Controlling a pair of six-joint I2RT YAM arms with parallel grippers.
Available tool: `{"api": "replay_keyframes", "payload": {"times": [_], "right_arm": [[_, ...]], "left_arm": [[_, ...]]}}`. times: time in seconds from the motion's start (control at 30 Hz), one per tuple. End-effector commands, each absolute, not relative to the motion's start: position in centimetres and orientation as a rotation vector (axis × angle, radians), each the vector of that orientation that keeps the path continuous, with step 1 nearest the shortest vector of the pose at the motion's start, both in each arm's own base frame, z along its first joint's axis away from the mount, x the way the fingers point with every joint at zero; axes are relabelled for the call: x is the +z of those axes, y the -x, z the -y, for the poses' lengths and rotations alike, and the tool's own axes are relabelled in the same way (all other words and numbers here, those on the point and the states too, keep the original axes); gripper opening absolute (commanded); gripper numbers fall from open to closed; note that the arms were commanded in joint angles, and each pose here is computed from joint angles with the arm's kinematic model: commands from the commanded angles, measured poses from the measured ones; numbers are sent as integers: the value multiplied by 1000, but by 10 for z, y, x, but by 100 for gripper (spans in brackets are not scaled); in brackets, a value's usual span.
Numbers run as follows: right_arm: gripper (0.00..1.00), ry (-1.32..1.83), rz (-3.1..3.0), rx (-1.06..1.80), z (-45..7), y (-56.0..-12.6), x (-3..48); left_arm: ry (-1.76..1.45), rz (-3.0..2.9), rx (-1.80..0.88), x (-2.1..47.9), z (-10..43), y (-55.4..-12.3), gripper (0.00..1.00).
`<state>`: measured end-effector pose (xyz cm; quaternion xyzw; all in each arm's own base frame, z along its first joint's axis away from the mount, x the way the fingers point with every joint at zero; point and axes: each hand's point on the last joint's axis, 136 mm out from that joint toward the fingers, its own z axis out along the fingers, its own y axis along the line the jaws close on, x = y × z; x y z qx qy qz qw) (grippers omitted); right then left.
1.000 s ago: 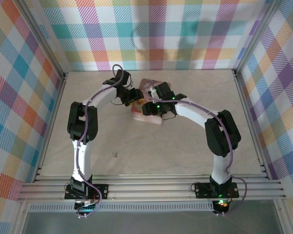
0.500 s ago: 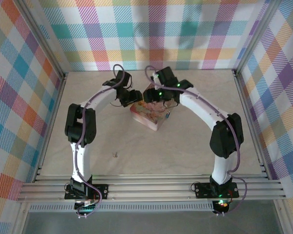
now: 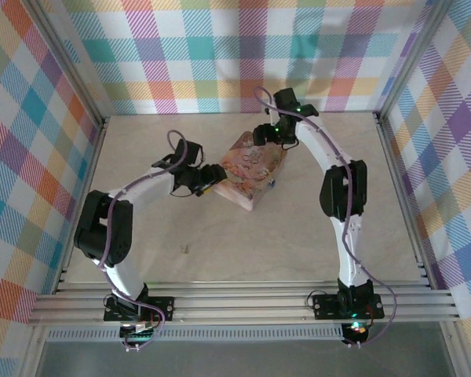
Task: Unlock the padlock with the key
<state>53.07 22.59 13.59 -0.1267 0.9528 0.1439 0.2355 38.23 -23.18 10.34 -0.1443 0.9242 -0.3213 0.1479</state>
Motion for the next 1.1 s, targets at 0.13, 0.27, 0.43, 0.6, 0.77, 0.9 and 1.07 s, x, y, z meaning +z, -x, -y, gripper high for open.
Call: {"api": "replay_keyframes", "payload": {"times": [0.13, 0.27, 0.43, 0.6, 0.77, 0.9, 1.07], "right_arm": [[81, 456, -2735, 428, -233, -515, 107], [77, 445, -2777, 453, -228, -493, 95], [75, 437, -2774, 408, -210, -462, 87], [75, 384, -2795, 373, -194, -443, 79], [75, 264, -2828, 381, -181, -446, 67], [75, 218, -2829, 424, -186, -456, 65], [75, 191, -2815, 463, -194, -473, 67]], "left_arm": [[362, -2634, -1107, 107, 289, -389, 63], [348, -2680, -980, 97, 276, -402, 59], [374, -2709, -937, 88, 262, -425, 48], [364, -2717, -959, 79, 273, -453, 43], [383, -2681, -1027, 75, 292, -487, 42], [376, -2662, -1057, 75, 307, -512, 41], [374, -2661, -1060, 63, 318, -536, 41]]}}
